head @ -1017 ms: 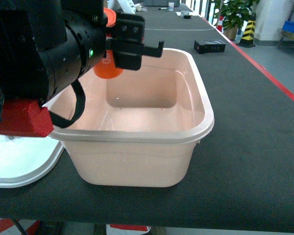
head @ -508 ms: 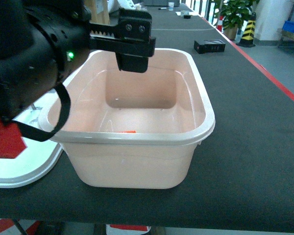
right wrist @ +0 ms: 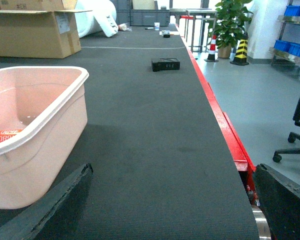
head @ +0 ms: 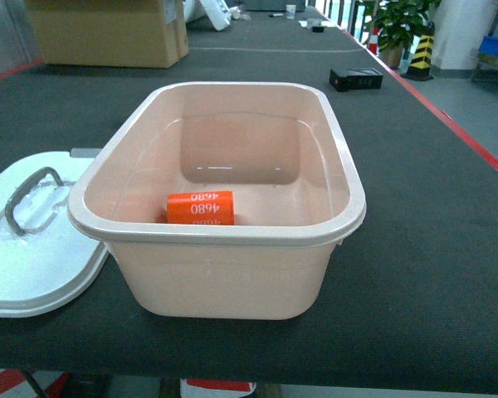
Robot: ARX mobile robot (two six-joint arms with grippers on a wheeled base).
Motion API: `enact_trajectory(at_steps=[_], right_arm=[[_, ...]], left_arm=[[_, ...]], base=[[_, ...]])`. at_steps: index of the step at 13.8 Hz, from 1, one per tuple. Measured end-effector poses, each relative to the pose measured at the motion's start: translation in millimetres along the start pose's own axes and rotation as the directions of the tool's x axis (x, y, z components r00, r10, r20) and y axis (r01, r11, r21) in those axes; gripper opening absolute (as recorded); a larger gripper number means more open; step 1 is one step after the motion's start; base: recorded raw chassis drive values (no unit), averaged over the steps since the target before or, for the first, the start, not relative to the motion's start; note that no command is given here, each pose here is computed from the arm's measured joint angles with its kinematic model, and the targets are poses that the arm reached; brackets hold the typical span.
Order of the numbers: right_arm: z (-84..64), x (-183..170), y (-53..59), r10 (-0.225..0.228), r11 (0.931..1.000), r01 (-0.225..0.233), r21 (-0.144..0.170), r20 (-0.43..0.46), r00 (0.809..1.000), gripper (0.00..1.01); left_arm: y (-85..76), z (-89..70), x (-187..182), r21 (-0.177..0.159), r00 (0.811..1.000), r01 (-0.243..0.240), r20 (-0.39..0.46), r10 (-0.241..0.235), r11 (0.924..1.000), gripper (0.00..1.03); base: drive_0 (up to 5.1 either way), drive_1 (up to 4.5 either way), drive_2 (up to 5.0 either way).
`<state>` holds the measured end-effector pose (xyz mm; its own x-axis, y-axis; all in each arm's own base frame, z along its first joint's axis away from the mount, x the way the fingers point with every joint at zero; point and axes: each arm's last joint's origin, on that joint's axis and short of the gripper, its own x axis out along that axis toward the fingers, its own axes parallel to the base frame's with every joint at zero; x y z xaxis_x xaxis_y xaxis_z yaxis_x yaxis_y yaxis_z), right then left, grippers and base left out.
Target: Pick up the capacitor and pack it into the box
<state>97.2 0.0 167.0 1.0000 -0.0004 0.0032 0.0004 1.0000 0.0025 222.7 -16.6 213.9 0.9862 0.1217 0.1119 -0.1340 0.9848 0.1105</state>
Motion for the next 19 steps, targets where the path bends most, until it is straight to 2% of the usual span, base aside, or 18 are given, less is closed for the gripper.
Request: enact_trajectory(at_steps=[2,5,8,10,13,15,16,17,18,19], right_arm=[[0.0,0,0.0,0.000,1.0000,0.000,0.000,0.000,1.000,0.98],[0.0,0,0.0,0.000,1.0000,0.000,0.000,0.000,1.000,0.98],[0.0,0,0.0,0.000,1.0000,0.000,0.000,0.000,1.000,0.98],[0.0,0,0.0,0.000,1.0000,0.000,0.000,0.000,1.000,0.98],[0.0,0,0.0,0.000,1.0000,0.000,0.000,0.000,1.000,0.98],[0.0,0,0.0,0.000,1.0000,0.000,0.000,0.000,1.000,0.98],[0.0,0,0.0,0.000,1.0000,0.000,0.000,0.000,1.000,0.98],[0.0,0,0.0,0.000,1.0000,0.000,0.000,0.000,1.000,0.98],[0.0,0,0.0,0.000,1.0000,0.000,0.000,0.000,1.000,0.98],[0.0,0,0.0,0.000,1.0000,0.000,0.000,0.000,1.000,0.98]], left_arm=[[20.4,-25.1,10,0.021,0.998,-0.024,-0.052,0.025,0.9995,0.98],[33.1,-57.6,37,0.036,0.994,-0.016,-0.106,0.019,0.9992,0.98],[33.9,-91.2,72,0.048,0.987,0.034,-0.157,-0.026,0.9983,0.98],[36.3,-118.0,96,0.048,0.979,0.025,-0.202,-0.015,0.9985,0.98],[40.5,-154.5,123,0.018,0.965,0.013,-0.261,-0.008,0.9998,0.98],[31.3,-169.4,126,0.005,0.955,0.055,-0.292,-0.051,0.9985,0.98],[26.8,-172.3,130,-0.009,0.954,0.064,-0.294,-0.064,0.9979,0.93],[24.4,-173.9,133,-0.025,0.959,0.058,-0.275,-0.063,0.9980,0.79],[24.8,-177.6,135,-0.044,0.958,0.046,-0.282,-0.057,0.9979,0.65],[24.8,-181.3,136,-0.049,0.954,0.046,-0.295,-0.059,0.9977,0.53]], base=[[0.0,0.00,0.0],[0.0,0.00,0.0],[0.0,0.00,0.0],[0.0,0.00,0.0],[0.0,0.00,0.0],[0.0,0.00,0.0],[0.0,0.00,0.0],[0.0,0.00,0.0],[0.0,0.00,0.0],[0.0,0.00,0.0]])
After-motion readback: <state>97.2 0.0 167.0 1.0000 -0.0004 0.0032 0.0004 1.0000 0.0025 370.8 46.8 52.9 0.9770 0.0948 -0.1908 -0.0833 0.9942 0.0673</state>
